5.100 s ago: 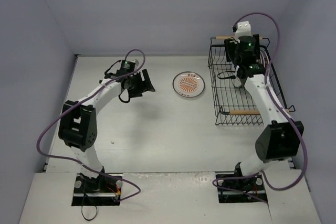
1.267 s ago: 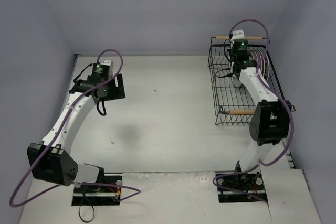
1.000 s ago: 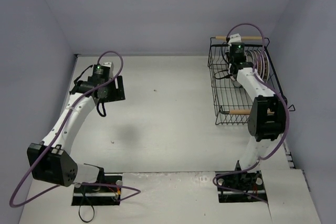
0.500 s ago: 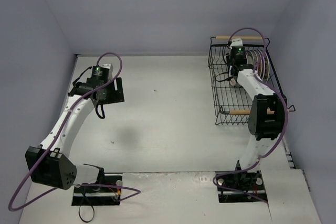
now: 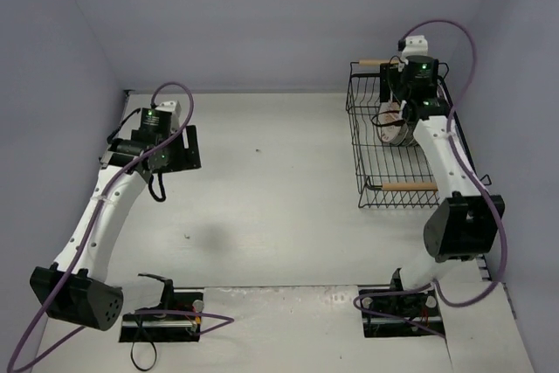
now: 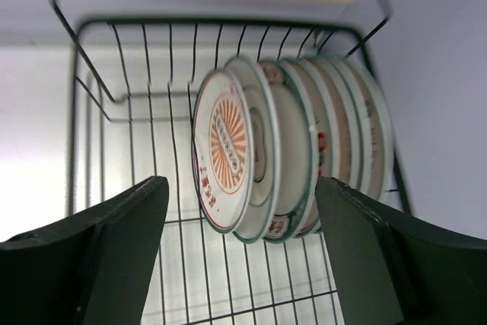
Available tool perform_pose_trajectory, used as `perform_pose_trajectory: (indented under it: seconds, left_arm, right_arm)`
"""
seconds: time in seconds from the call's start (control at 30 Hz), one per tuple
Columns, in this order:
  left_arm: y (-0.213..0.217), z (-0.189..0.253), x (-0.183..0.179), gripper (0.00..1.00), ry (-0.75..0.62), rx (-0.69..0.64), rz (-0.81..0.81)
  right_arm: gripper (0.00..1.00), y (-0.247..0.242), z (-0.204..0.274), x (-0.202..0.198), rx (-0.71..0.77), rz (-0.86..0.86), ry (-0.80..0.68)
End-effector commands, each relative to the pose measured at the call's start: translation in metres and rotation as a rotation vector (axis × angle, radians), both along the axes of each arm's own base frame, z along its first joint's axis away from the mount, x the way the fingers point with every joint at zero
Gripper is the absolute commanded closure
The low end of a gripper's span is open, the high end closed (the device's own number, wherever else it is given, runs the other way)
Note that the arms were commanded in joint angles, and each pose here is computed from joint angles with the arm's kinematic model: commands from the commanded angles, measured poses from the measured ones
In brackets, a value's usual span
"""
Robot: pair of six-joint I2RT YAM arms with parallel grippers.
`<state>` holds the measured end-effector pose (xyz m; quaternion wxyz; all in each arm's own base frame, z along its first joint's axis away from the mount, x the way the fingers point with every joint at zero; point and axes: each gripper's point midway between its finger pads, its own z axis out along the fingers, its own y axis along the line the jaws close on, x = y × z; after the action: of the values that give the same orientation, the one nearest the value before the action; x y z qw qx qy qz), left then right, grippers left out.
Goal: Load the plates into the dish rack
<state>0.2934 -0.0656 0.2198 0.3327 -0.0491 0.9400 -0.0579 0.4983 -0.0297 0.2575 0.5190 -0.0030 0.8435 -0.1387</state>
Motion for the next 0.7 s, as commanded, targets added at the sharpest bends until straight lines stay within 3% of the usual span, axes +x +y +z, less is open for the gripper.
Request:
perform_pose_trajectory:
  seconds: [0.0,0.23,0.67]
  left_arm:
    - [0.004,0.045,-0.001,0.29,-0.111,0.007,-0.011]
    - [0.002,0.064,-0.017,0.29,-0.151,0.021,-0.017]
    - [0.028,0.093,-0.044,0.29,-0.338,0.043,0.070]
  right_arm:
    - [0.17,0.008,0.118,-0.035,0.064,0.029,-0.273]
    - [0.00,0.014,0.160,-0.099,0.116,0.063,-0.376]
    - [0.00,0.028,0.170,-0.224,0.319,0.080,-0.507]
